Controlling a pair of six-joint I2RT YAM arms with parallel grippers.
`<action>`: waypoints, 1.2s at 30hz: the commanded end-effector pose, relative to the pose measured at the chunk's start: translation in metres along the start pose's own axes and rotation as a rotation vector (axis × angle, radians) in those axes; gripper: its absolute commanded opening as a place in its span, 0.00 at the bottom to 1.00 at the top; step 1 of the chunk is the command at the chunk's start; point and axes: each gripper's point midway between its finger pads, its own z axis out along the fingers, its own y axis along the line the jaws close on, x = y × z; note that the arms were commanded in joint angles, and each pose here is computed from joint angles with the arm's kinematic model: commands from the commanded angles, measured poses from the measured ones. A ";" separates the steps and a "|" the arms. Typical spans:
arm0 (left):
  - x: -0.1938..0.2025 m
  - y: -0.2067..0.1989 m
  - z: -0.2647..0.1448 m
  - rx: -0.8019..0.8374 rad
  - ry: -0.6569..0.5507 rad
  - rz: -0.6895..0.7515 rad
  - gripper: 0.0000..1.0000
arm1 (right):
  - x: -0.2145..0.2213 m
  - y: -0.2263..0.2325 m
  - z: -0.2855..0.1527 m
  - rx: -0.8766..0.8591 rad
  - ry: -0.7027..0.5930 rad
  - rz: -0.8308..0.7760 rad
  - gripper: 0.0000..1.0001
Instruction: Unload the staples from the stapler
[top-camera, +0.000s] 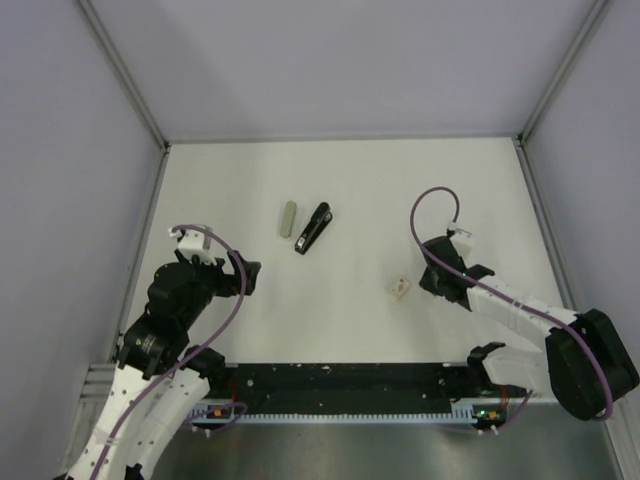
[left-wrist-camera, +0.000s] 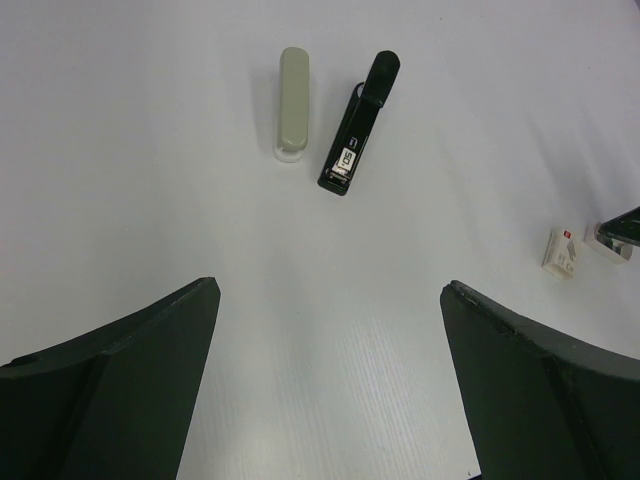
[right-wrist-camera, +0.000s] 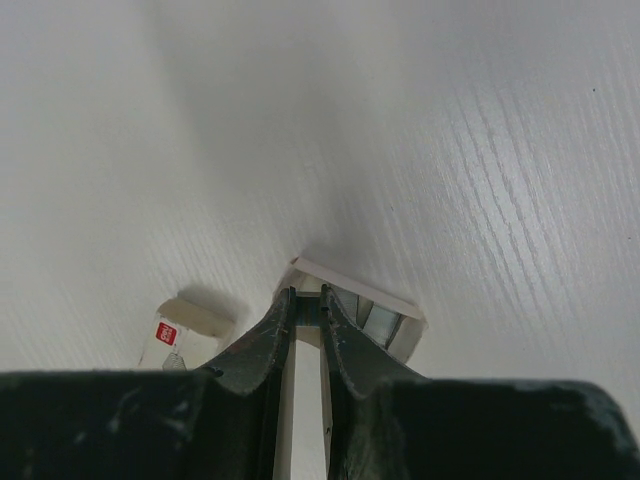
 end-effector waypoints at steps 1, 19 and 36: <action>-0.008 -0.002 0.002 0.010 -0.033 0.006 0.99 | -0.025 0.014 -0.001 -0.023 -0.063 0.035 0.10; -0.008 -0.002 0.002 0.008 -0.035 0.005 0.99 | -0.019 0.013 -0.001 -0.039 -0.050 0.045 0.20; 0.006 -0.013 0.013 0.070 0.054 0.016 0.99 | -0.002 -0.010 -0.050 -0.095 -0.022 0.151 0.38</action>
